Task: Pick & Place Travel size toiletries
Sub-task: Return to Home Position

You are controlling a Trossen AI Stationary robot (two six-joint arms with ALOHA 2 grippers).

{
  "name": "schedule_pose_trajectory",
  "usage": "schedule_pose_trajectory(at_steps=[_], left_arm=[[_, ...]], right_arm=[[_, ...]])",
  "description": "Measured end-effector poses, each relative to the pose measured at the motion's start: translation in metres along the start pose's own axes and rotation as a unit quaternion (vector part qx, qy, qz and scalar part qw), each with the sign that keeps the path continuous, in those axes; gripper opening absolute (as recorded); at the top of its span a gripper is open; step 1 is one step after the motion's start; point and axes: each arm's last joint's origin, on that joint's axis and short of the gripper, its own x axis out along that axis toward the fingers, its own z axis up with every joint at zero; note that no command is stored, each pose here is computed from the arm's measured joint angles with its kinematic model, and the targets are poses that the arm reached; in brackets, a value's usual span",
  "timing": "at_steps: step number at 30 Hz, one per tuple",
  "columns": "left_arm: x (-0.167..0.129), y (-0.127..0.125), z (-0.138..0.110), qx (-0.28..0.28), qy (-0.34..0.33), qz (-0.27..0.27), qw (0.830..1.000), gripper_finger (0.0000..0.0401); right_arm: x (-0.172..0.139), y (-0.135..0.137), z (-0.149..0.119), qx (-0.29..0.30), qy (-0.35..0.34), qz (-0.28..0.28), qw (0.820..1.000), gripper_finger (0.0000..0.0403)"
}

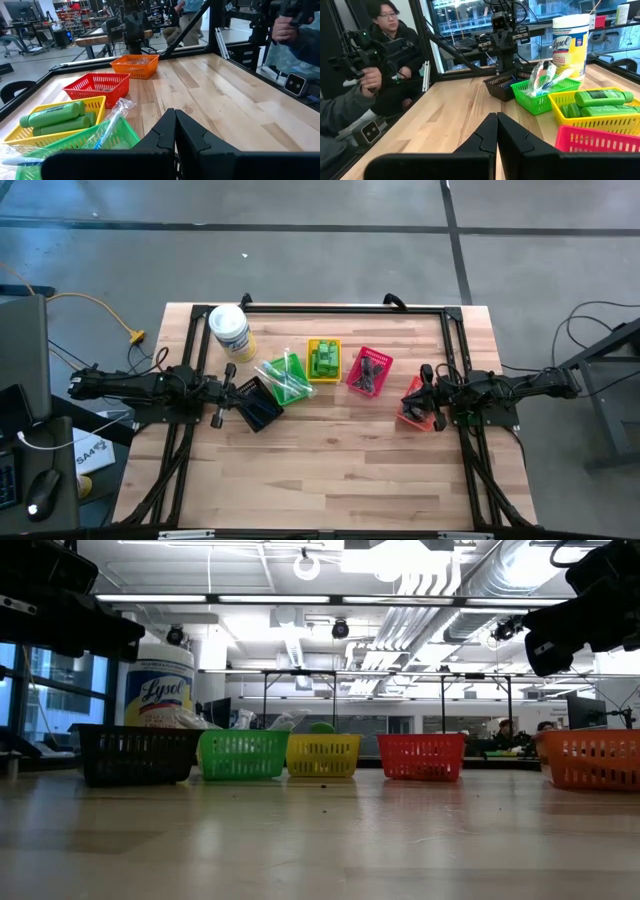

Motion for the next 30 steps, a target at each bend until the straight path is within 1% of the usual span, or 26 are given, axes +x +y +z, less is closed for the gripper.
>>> schedule_pose_trajectory(at_steps=[5,10,30], left_arm=[[0.0000,0.0000,-0.0004,0.000,0.002,0.001,1.000,0.0000],[0.0000,0.0007,-0.0012,-0.001,0.007,0.013,1.000,0.0000],[0.0000,0.0008,-0.0002,-0.001,0.002,0.013,1.000,0.0000]], right_arm=[[0.0000,0.0000,0.0000,0.008,0.000,0.000,1.000,0.0002],[0.0000,0.0000,0.0001,0.011,0.000,0.000,1.000,0.0002],[0.0000,0.0000,-0.0013,0.022,0.007,0.002,1.000,0.0002]])
